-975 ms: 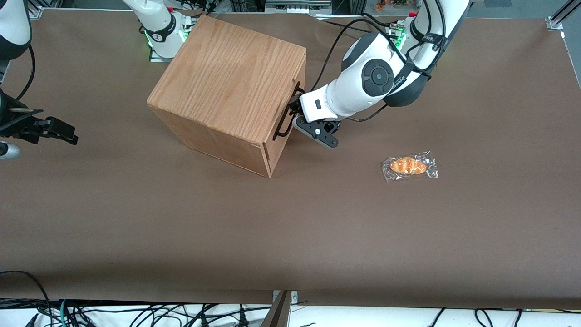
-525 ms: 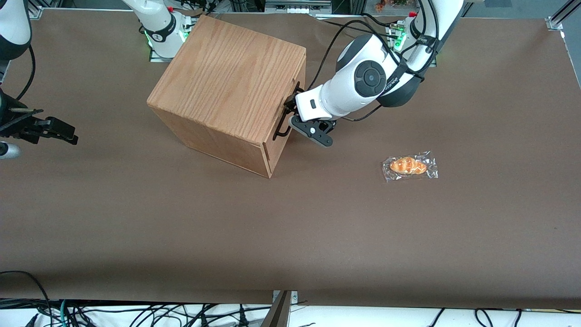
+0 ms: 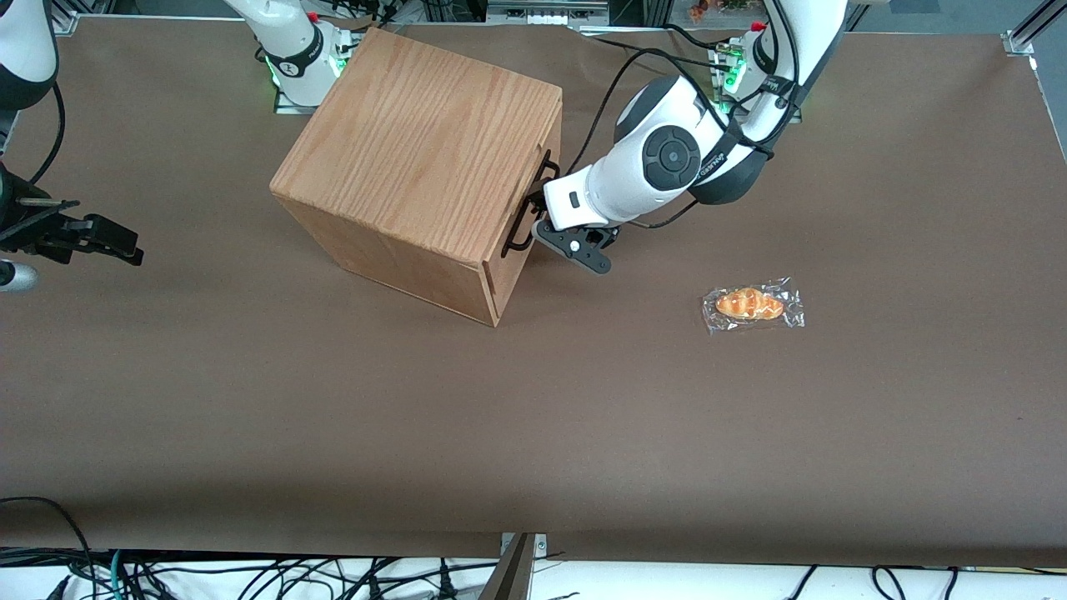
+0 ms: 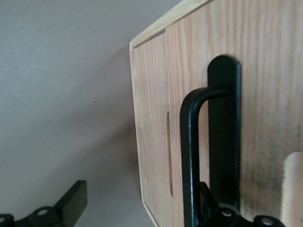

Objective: Open top drawer with left arm

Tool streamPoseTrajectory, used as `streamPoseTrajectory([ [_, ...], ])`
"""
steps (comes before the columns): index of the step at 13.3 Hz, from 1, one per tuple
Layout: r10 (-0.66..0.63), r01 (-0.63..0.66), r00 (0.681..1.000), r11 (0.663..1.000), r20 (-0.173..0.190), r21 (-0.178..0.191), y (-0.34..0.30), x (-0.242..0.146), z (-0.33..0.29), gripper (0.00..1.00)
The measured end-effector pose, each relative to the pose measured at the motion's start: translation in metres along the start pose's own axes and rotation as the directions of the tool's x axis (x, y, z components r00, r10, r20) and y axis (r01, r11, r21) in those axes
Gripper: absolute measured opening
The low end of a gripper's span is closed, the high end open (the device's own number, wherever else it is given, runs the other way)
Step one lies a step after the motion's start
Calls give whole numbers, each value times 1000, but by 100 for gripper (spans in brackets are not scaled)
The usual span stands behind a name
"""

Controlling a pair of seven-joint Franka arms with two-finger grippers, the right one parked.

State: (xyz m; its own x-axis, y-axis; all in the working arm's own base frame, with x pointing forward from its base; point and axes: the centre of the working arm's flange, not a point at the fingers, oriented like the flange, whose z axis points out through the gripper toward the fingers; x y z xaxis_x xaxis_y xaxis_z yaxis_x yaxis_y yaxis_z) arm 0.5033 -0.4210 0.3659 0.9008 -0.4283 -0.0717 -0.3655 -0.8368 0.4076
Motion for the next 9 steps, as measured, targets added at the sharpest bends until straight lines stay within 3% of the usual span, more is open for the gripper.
streamPoseTrajectory([
  [5, -7, 7, 1000, 1000, 12, 5, -5, 0, 4, 100],
  [9, -19, 19, 1000, 999, 12, 34, -23, 2, -4, 100],
])
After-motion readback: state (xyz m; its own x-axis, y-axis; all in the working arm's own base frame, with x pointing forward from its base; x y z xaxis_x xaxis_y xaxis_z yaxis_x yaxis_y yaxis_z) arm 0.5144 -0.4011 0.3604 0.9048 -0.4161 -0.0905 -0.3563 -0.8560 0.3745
